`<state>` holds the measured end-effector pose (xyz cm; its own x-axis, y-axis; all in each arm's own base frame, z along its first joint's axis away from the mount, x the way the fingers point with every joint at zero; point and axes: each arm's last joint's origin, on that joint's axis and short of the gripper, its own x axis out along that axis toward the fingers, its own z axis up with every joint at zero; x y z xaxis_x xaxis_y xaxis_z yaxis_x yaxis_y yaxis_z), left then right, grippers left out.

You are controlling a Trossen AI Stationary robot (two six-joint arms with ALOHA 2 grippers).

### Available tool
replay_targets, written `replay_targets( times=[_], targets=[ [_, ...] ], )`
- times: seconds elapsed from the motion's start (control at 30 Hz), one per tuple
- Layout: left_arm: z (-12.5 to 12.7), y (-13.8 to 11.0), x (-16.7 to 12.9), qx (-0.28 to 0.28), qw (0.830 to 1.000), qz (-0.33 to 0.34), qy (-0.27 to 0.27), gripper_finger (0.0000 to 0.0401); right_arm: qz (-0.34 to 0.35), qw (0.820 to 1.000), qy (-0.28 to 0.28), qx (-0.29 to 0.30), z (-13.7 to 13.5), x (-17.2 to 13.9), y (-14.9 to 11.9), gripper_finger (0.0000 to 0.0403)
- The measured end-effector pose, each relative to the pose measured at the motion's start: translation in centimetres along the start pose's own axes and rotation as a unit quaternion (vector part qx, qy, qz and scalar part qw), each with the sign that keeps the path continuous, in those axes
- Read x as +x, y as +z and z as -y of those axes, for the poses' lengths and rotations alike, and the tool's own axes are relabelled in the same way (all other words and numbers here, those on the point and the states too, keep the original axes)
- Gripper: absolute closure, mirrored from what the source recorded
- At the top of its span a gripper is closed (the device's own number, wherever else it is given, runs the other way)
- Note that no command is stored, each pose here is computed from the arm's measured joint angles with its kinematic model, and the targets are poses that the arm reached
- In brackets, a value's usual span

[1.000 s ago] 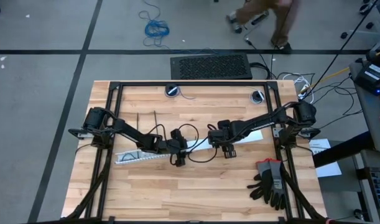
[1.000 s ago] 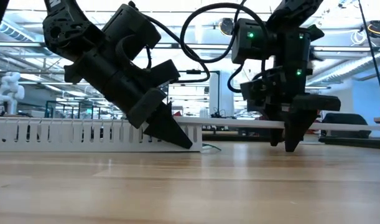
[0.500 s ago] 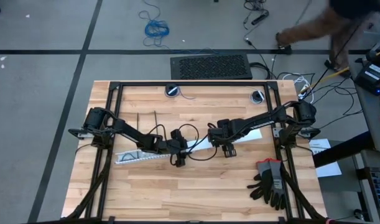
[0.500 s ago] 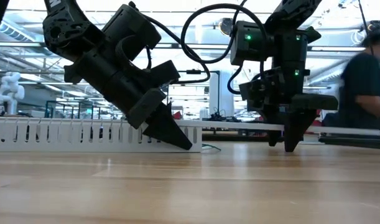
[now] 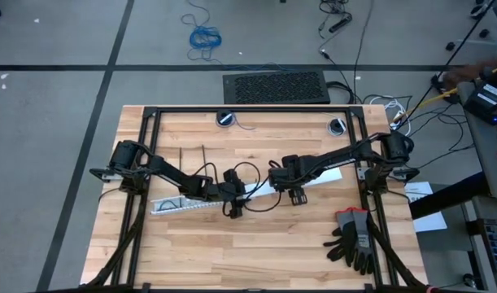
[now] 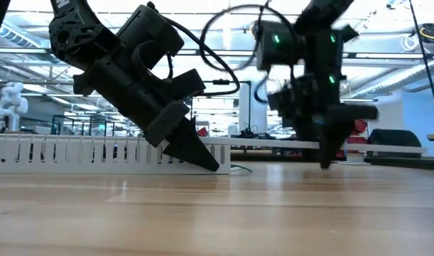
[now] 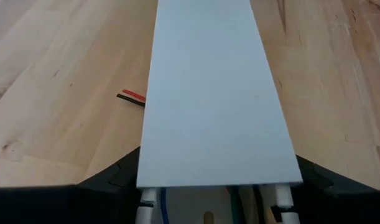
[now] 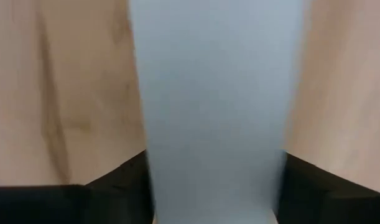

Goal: Ziptie cables
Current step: Close the white cable duct

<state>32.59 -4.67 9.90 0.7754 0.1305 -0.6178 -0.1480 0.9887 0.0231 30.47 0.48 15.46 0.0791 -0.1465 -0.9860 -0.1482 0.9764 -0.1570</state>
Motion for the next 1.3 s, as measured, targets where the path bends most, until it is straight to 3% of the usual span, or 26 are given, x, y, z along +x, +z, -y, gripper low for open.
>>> replay_targets(
  times=[0.27,0.4,0.57,0.7,0.93,1.17,1.3],
  targets=[
    [0.0,0.0,0.0,0.001,1.0,-0.001,-0.001,0.0157,0.063,0.998,0.004,-0.013,-0.4,-4.4,2.2,0.014],
    [0.0,0.0,0.0,0.001,1.0,-0.001,-0.001,0.0157,0.075,0.997,0.004,-0.014,-0.5,-4.5,2.5,0.0138],
    [0.0,0.0,0.0,0.001,1.0,-0.002,-0.002,0.0157,0.14,0.99,0.009,0.002,-0.4,-5.0,3.7,0.0145],
    [0.0,0.0,0.0,0.001,1.0,-0.002,-0.002,0.0157,0.201,0.979,0.008,0.016,-0.3,-5.4,4.8,0.0198],
    [0.0,0.0,0.0,0.001,1.0,-0.002,-0.002,0.0157,0.293,0.955,0.006,0.043,-0.6,-4.5,6.3,0.0385],
    [0.0,0.0,0.0,0.001,1.0,0.0,-0.003,0.0157,0.331,0.941,0.008,0.066,-1.0,-2.3,7.2,0.0401],
    [0.1,0.0,0.0,0.0,1.0,0.003,-0.005,0.0156,0.318,0.945,0.009,0.07,-1.2,-0.6,7.7,0.0403]
  ],
)
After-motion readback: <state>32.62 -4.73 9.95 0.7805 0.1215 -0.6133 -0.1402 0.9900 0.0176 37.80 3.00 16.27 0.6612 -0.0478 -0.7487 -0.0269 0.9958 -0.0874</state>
